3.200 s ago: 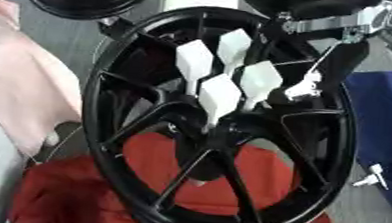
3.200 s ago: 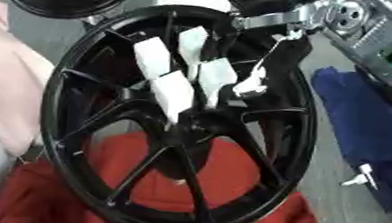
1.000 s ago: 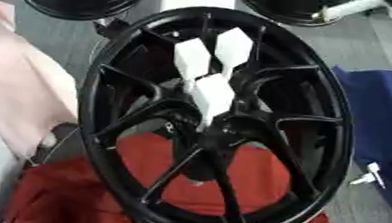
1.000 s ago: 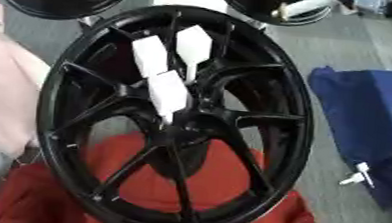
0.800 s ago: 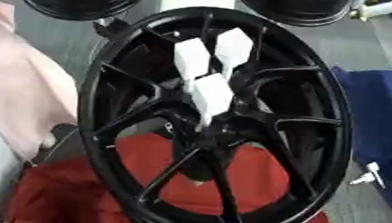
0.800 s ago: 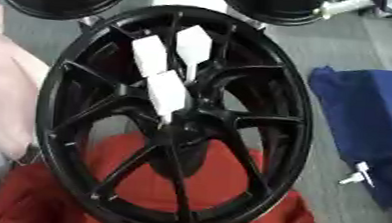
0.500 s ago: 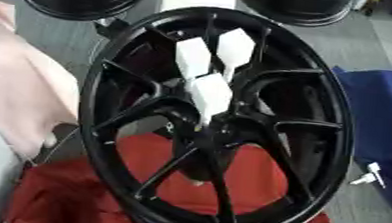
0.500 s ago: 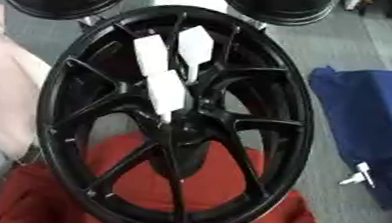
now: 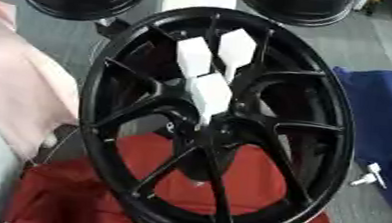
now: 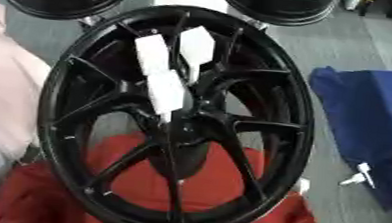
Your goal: Pull the pin out of the wheel hub.
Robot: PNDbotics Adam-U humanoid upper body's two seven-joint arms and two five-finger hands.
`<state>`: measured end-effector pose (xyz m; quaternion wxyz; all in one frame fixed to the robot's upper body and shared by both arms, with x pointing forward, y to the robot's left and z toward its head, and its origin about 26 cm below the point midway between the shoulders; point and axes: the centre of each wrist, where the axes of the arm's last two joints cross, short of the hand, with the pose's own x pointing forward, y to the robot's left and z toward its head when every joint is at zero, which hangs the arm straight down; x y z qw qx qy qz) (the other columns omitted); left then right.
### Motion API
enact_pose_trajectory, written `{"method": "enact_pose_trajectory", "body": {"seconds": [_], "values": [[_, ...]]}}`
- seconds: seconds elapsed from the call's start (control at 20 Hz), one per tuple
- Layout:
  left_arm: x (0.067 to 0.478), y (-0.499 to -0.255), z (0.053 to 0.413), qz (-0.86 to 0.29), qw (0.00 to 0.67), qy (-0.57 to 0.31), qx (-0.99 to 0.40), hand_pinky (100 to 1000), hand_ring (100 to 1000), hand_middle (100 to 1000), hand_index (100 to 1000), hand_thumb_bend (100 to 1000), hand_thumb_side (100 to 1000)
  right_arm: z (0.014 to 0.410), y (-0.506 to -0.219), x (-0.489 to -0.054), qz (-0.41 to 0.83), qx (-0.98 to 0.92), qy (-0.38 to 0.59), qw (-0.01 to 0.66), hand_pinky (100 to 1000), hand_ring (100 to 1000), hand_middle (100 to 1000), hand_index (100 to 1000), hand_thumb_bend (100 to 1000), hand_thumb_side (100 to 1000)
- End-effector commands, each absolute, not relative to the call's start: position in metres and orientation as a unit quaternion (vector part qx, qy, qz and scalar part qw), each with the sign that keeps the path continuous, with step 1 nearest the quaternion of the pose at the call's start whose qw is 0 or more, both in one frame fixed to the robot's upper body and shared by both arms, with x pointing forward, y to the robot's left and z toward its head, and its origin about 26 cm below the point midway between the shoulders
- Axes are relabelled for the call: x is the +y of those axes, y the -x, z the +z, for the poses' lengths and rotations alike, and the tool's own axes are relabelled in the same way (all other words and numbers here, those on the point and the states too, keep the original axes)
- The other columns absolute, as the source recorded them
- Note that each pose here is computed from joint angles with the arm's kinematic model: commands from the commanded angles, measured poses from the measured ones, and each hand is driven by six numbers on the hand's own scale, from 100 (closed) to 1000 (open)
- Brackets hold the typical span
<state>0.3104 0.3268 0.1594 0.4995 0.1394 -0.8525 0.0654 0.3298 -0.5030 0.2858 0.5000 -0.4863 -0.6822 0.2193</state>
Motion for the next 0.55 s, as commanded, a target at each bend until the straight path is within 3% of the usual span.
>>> {"method": "enact_pose_trajectory", "body": {"seconds": [0.05,0.35,0.55], "values": [[0.330,-0.310,0.171,0.054,0.485,-0.145,-0.861,687,619,569,664,409,664,0.309,-0.333,-0.468,0.220,-0.751,0.427,0.453,895,807,698,710,112,378],[0.327,-0.310,0.171,0.053,0.485,-0.137,-0.862,687,620,570,664,407,664,0.318,-0.345,-0.374,0.239,-0.851,0.255,0.391,907,807,689,701,100,425],[0.325,-0.311,0.170,0.054,0.486,-0.132,-0.862,687,621,571,664,405,665,0.315,-0.350,-0.330,0.223,-0.878,0.198,0.374,908,800,670,687,100,425]]}}
